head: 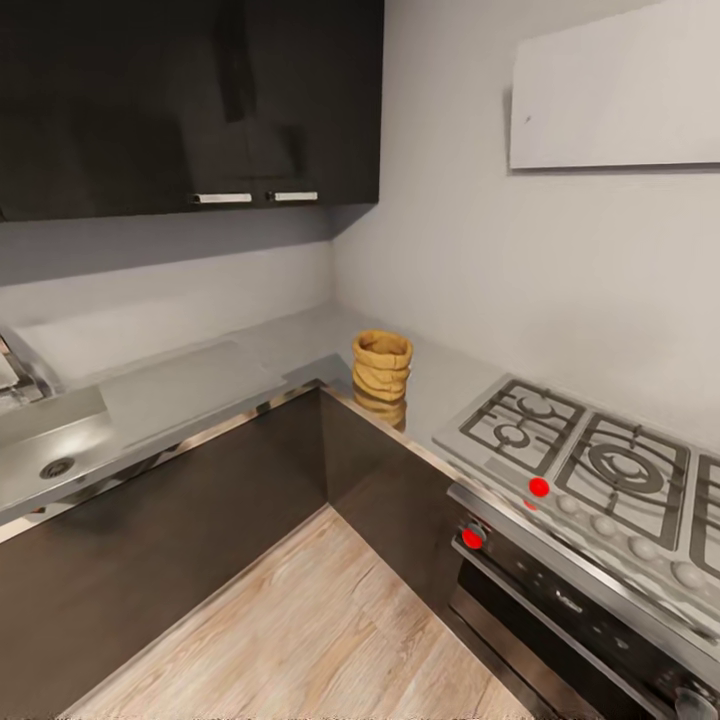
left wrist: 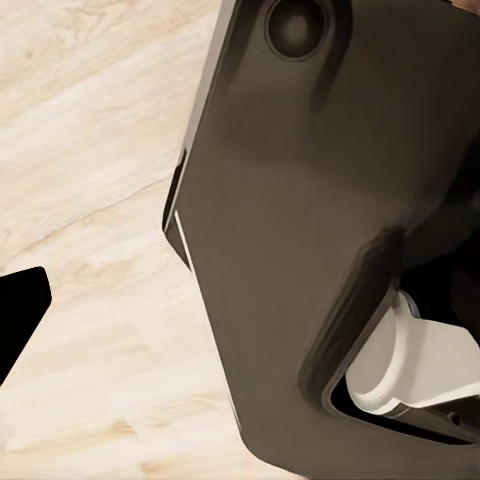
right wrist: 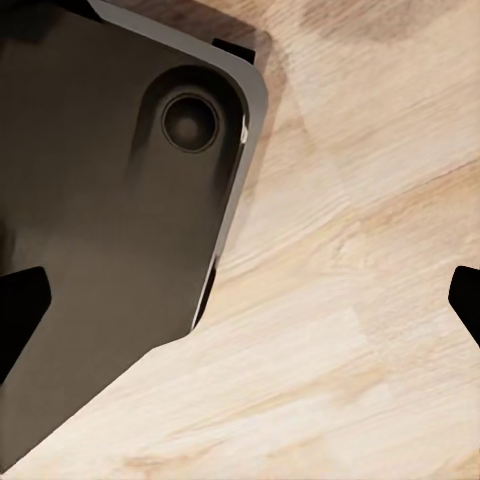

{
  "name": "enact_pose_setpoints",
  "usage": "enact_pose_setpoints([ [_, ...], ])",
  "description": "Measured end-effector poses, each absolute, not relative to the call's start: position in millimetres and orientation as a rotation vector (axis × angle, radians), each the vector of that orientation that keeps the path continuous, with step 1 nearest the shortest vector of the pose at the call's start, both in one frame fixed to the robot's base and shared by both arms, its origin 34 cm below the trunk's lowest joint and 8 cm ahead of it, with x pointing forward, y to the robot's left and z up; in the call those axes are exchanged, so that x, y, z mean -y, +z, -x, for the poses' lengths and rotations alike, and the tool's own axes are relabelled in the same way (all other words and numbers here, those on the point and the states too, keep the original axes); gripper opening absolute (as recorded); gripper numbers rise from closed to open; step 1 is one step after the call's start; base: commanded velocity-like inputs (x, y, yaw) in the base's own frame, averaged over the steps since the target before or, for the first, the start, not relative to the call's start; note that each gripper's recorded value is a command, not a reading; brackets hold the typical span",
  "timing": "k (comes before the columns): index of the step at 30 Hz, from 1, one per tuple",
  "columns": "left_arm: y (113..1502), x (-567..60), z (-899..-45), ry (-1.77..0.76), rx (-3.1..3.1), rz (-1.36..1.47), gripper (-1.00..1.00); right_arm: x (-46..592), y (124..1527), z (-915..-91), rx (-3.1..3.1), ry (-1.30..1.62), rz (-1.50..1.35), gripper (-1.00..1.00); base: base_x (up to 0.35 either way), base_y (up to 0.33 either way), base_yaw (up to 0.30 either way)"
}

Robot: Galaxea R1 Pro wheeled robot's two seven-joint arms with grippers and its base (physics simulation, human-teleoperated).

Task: In the kitchen, take the popcorn bag from the countertop, put it into the microwave, and heat it until the popcorn is cooked so the cooked popcorn ends up inside the bag.

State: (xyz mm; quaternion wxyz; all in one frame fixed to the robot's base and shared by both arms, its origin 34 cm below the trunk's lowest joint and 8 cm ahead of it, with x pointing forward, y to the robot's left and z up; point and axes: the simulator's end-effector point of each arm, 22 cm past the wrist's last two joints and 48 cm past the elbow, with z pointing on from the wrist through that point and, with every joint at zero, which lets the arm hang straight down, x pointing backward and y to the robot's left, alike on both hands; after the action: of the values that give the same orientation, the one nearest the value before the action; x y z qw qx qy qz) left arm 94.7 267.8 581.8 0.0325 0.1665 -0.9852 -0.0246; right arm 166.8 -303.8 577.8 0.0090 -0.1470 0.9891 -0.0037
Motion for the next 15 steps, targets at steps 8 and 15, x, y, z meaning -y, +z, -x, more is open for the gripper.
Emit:
enact_pose_setpoints([
  [8,582,-267,-90,-0.078,3.02,-0.51,1.0,303,577,-162,-3.102,-0.008,0.46,1.0,0.0,0.0,0.0],
  [15,583,-268,-85,-0.081,3.009,-0.508,1.0,303,577,-156,-3.119,-0.002,0.462,1.0,0.0,0.0,0.0],
])
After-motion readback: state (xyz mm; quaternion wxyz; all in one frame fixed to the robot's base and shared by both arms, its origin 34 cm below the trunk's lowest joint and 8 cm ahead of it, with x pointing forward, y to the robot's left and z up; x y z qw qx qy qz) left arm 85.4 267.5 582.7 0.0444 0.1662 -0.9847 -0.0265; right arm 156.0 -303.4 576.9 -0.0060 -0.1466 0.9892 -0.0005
